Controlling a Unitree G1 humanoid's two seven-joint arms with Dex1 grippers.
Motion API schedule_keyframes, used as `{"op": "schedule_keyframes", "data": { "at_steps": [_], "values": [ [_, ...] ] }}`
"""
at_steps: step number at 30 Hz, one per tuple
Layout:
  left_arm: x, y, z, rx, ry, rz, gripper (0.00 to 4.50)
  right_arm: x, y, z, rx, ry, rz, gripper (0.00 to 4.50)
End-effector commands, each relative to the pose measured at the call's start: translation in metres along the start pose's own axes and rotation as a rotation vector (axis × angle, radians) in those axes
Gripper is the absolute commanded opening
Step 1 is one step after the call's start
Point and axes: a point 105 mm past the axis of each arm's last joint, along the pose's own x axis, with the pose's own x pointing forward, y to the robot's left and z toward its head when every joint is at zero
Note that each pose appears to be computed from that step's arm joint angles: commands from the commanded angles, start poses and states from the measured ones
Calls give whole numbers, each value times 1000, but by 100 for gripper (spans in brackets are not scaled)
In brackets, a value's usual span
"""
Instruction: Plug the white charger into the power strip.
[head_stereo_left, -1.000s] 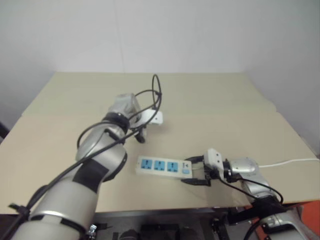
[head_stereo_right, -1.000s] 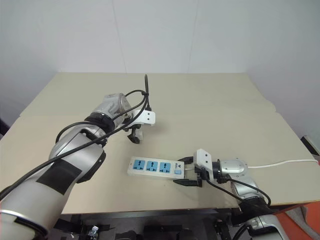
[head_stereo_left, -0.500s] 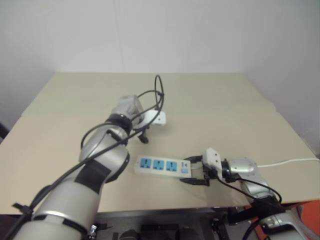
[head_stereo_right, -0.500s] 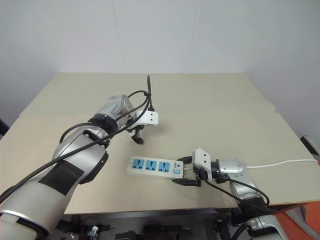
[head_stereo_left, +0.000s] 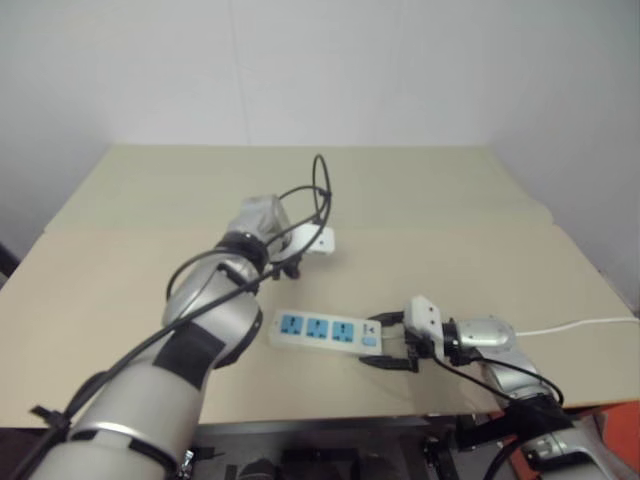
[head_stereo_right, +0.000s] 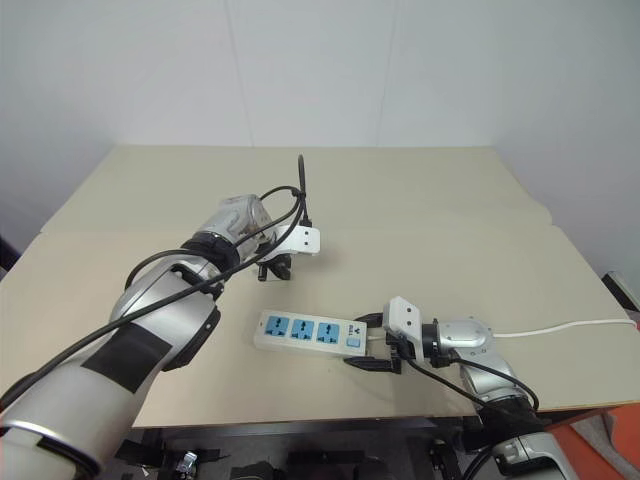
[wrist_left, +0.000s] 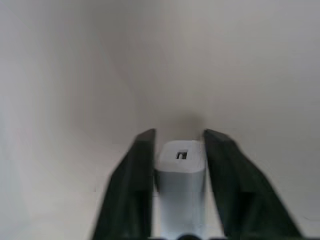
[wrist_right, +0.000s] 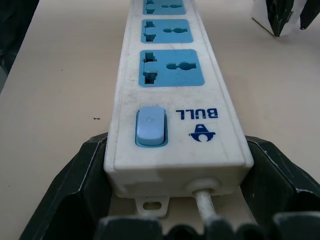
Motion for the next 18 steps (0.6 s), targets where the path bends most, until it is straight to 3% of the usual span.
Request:
{"op": "schedule_keyframes", "data": {
  "at_steps": [1, 7, 12, 14, 18],
  "values": [
    [2, 0, -4, 0, 23, 11, 100, -2, 1, -5, 5, 39, -11, 345],
    [-5, 6, 3, 10, -16, 39, 100, -2, -1, -5, 8, 42, -23, 345],
    [-45, 26, 25, 52, -155, 74, 100, -2, -1, -4, 0, 38, -27, 345],
    [-70, 33, 34, 40, -267, 70, 100, -2, -1, -1, -5, 26, -22, 345],
    [-134, 40, 41, -34, -614, 14, 100, 1, -1, 3, -12, 7, 4, 345]
  ]
}}
